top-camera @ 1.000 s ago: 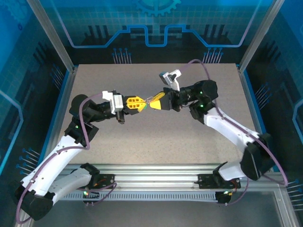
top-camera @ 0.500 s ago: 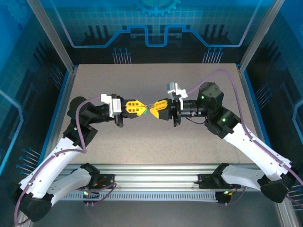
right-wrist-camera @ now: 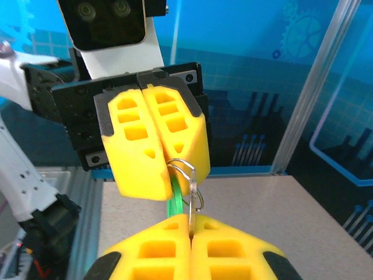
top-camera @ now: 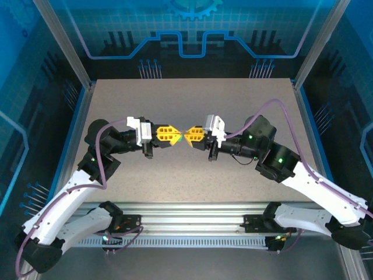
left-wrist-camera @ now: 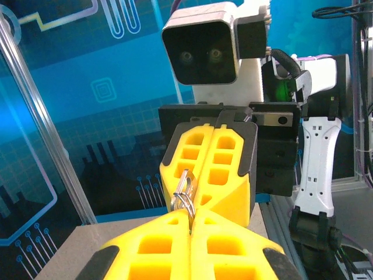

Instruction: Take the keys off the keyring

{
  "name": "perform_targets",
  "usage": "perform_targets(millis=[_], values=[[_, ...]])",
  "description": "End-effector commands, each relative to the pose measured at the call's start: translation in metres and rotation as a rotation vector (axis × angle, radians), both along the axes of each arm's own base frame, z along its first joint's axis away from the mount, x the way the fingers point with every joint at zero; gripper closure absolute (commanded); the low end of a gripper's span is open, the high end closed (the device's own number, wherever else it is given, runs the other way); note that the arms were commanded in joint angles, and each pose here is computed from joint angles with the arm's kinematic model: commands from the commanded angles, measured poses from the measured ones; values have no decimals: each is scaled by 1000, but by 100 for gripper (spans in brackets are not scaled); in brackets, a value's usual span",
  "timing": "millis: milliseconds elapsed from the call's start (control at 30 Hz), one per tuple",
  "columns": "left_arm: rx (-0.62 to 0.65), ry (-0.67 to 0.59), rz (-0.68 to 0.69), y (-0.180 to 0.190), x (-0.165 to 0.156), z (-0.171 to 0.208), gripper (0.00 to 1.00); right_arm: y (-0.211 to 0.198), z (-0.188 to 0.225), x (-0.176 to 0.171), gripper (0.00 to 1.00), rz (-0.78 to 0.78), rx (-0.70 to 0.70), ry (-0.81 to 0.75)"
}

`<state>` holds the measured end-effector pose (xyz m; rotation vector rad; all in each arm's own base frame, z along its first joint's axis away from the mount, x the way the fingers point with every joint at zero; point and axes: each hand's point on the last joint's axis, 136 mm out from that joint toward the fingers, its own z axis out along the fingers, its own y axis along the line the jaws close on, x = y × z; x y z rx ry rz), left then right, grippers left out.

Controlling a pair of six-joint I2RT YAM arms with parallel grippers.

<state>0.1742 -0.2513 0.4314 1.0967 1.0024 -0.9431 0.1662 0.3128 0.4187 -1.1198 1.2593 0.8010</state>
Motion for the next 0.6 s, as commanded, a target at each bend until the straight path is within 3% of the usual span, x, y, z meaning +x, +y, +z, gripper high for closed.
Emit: perform_targets(millis=[0,300,567], values=[[-23,11,96,4,16,15,100,12,-20,-25,100,70,-116,-90],[-4,40,80,0,13,16,100,34,-45,-37,100,-8,-361,-372],[-3,73,95,0,17,14,100,28,-54,-51,100,36,-381,-507]])
